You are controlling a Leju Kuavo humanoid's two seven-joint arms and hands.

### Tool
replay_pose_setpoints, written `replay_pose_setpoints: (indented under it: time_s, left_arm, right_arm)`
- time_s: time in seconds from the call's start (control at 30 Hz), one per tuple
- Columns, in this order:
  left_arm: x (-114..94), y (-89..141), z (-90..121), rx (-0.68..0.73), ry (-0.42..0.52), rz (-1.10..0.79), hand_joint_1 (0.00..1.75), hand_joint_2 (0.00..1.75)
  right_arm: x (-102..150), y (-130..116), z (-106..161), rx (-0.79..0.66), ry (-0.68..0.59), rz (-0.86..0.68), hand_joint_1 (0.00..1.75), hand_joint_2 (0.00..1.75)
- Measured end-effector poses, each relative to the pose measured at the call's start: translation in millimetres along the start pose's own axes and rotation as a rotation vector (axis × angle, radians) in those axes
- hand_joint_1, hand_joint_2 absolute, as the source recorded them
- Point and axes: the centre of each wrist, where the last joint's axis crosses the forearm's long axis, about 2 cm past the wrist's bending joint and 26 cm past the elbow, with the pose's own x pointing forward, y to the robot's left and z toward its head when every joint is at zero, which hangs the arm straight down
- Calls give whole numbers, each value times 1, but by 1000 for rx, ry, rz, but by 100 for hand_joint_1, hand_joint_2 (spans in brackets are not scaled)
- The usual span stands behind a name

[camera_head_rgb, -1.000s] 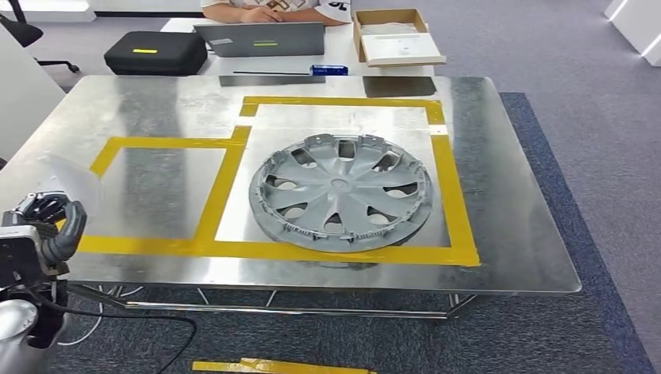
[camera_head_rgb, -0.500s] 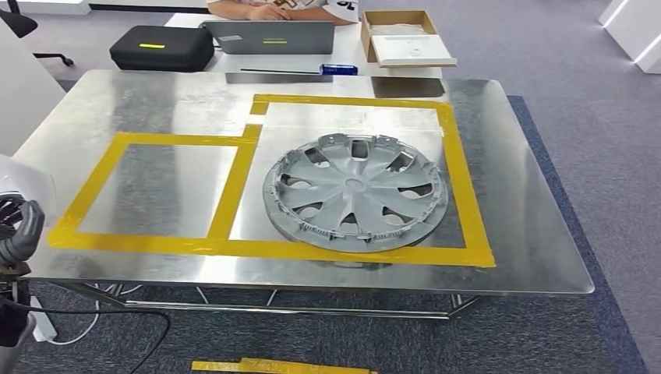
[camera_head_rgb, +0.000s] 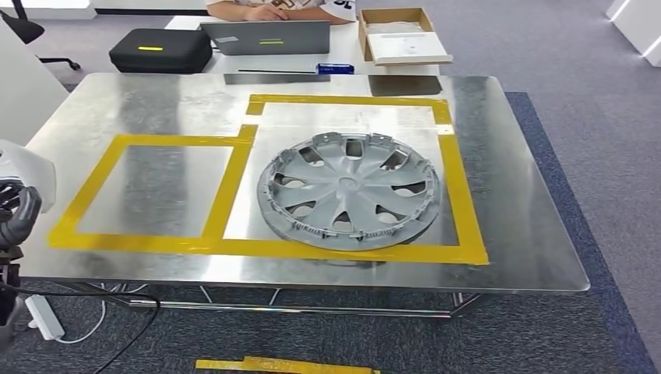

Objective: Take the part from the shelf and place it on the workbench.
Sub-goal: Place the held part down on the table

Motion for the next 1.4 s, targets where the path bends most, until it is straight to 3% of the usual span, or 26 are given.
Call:
replay_pose_setpoints:
  time_s: [0.37, 0.93, 1.4]
  left_arm:
    - [-9, -4, -39, -3, -4, 23, 175, 175]
    - [-27, -13, -77, -70, 21, 11, 175, 175]
    - [-31, -52, -96, -126, 60, -4, 175, 175]
  right_arm:
    - [3, 7, -2, 6, -22, 18, 0, 175]
    - [12, 10, -9, 22, -47, 20, 0, 175]
    - [14, 12, -10, 26, -51, 21, 0, 175]
